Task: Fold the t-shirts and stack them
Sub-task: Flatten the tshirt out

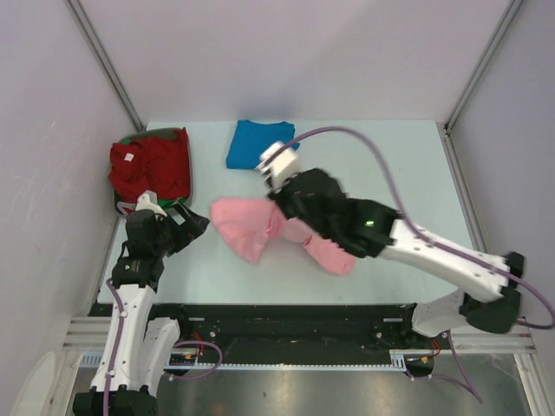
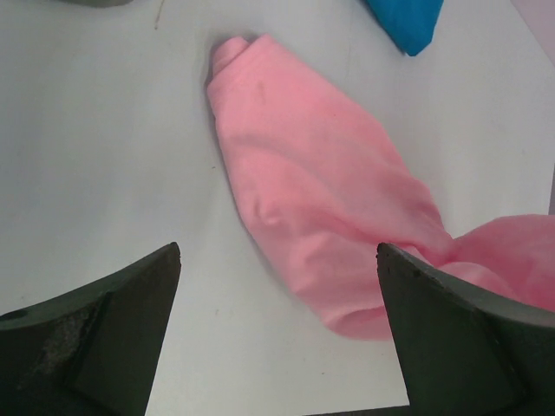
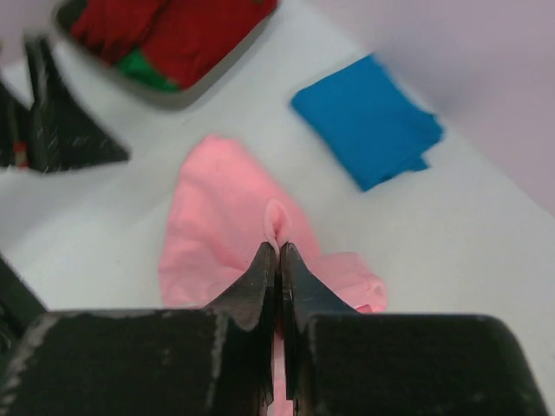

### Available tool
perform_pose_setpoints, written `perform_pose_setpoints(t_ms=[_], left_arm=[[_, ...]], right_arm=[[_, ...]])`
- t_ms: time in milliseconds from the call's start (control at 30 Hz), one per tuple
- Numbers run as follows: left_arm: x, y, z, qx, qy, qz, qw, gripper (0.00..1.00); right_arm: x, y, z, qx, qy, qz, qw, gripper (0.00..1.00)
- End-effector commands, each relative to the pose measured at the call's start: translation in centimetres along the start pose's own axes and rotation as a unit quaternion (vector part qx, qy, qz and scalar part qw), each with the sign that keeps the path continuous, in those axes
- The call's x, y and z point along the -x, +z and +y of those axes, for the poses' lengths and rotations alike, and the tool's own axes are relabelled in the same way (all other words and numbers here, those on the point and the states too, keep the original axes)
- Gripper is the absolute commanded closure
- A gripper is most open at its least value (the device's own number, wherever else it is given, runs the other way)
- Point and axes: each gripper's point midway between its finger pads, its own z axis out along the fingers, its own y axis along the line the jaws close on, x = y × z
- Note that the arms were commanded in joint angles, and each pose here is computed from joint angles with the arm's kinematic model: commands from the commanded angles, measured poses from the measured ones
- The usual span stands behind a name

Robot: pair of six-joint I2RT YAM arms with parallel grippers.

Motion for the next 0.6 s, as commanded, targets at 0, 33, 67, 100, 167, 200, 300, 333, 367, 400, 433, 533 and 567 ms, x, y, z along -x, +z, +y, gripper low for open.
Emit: perform_pose_setpoints(t_ms=[0,33,67,100,167,200,300,333,367,400,433,533,567], left_arm=[[-0.5,0.3,-1.9,-0.057,0.02,0.012,0.998,0.01],[-0.6,0.3,-2.5,-0.07,0.023,0.014,0.997,0.01],[-0.9,0.4,-2.8,-0.075,0.023,0.021,0.997,0.01],[-0.8,0.7,-3.0,-0.078,0.023,0.021,0.996,0.01],[-1.8,0.8,-4.1,-0.092,0.036,0.034,0.995,0.01],[-1.9,1.1,-4.2,-0.09,0.039,0.033,0.995,0.01],[-3.3,1.8,-5.6,-0.105,0.043,0.053,0.992,0.01],[-4.2,1.9,-6.2,-0.112,0.051,0.061,0.991,0.01],[-4.8,2.2,-6.7,-0.114,0.046,0.066,0.99,0.01],[-5.9,2.3,-8.0,-0.134,0.059,0.075,0.986,0.01],[-6.7,3.3,-7.7,-0.115,0.063,0.082,0.988,0.01],[-8.8,4.4,-9.2,-0.12,0.07,0.109,0.984,0.03],[-9.8,5.1,-9.0,-0.105,0.068,0.124,0.984,0.04]], right_arm=[[-0.3,-5.7,-9.2,-0.139,0.056,0.001,0.989,1.0],[-0.5,-6.6,-10.3,-0.152,0.067,0.0,0.986,1.0],[-1.6,-7.3,-11.5,-0.18,0.081,0.007,0.98,1.0],[-2.2,-8.3,-13.4,-0.208,0.09,0.011,0.974,1.0],[-3.3,-10.7,-16.2,-0.258,0.135,0.006,0.957,1.0],[-4.4,-11.6,-17.9,-0.287,0.145,0.017,0.947,1.0],[-6.4,-13.1,-19.7,-0.311,0.174,0.029,0.934,1.0],[-6.7,-13.3,-19.8,-0.309,0.182,0.027,0.933,1.0],[-7.0,-13.3,-19.7,-0.306,0.186,0.031,0.933,1.0],[-7.5,-13.2,-19.7,-0.305,0.19,0.035,0.932,1.0],[-7.7,-13.2,-19.8,-0.309,0.192,0.037,0.931,1.0],[-7.9,-13.0,-20.0,-0.308,0.195,0.037,0.93,1.0],[-7.9,-12.8,-19.9,-0.306,0.194,0.038,0.931,1.0]])
